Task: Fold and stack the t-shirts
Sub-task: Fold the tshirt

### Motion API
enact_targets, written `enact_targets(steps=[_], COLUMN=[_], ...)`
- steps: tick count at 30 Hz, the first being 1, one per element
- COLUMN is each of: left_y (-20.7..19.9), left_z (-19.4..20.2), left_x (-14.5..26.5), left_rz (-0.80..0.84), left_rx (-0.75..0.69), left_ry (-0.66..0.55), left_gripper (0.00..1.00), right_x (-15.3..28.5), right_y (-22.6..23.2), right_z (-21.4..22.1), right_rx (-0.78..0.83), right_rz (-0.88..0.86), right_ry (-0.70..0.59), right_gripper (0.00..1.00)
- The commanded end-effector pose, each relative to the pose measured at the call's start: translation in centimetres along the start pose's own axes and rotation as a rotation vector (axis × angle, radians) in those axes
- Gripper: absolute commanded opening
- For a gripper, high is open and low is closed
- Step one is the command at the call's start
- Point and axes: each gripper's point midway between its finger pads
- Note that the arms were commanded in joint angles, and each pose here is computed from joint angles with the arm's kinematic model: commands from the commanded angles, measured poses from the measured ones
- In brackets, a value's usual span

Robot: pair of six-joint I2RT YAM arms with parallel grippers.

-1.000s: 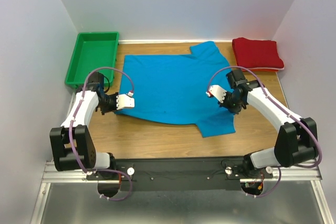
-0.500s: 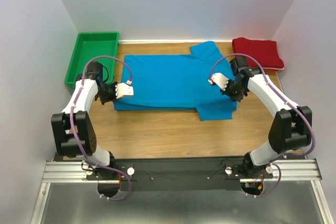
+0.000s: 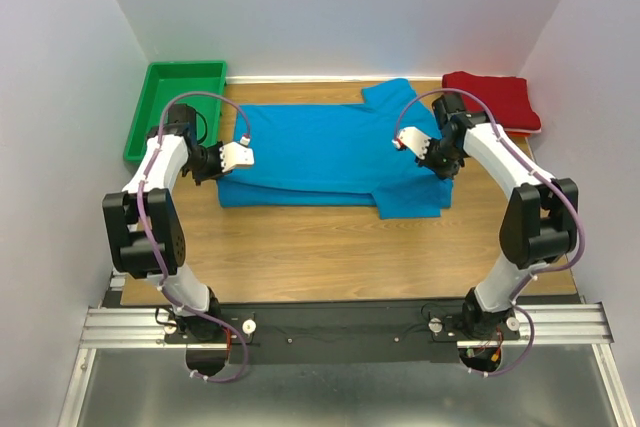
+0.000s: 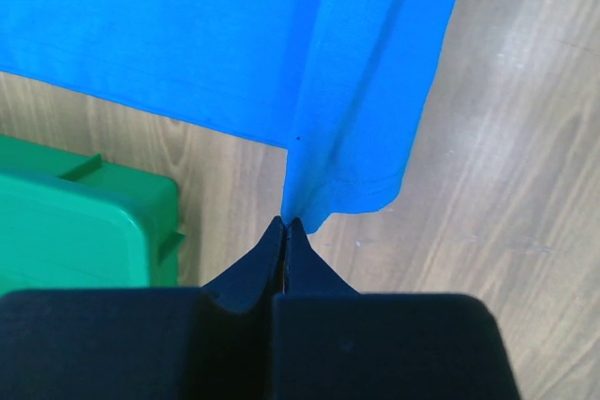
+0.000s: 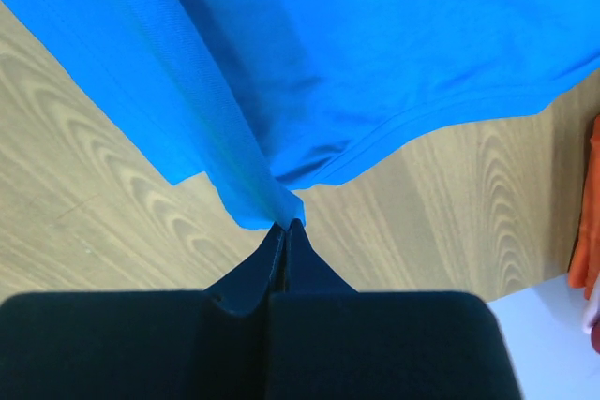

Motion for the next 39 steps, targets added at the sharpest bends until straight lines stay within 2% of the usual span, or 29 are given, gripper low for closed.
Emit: enact_targets(steps=[1, 13, 39], left_y=[1.1, 2.3, 4.6], left_z=[0.2, 1.1, 2.5], left_x=[-0.5, -2.5, -5.3], left_rz=[-0.012, -0.006, -0.008], left_rx=[0.027, 0.069, 0.120], left_ry=[-0.019, -0.009, 0.010], left_gripper=[0.00, 0.00, 0.00], right_x=[-0.4, -3.1, -5.6], right_y=[-1.2, -2.2, -4.7], right_z=[0.6, 0.8, 0.3], right_rx=[0.009, 0.006, -0.011], right_rz=[-0.002, -0.049, -0.064], right_ry=[0.036, 0.067, 0.078], right_gripper=[0.00, 0.01, 0.01])
Point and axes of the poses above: each gripper's point midway between its finger pads, its own x axis back along the fingers, its own y axis along the line the jaws close on, z = x × y, and after that the axes turned 3 degrees about -x, right-handed
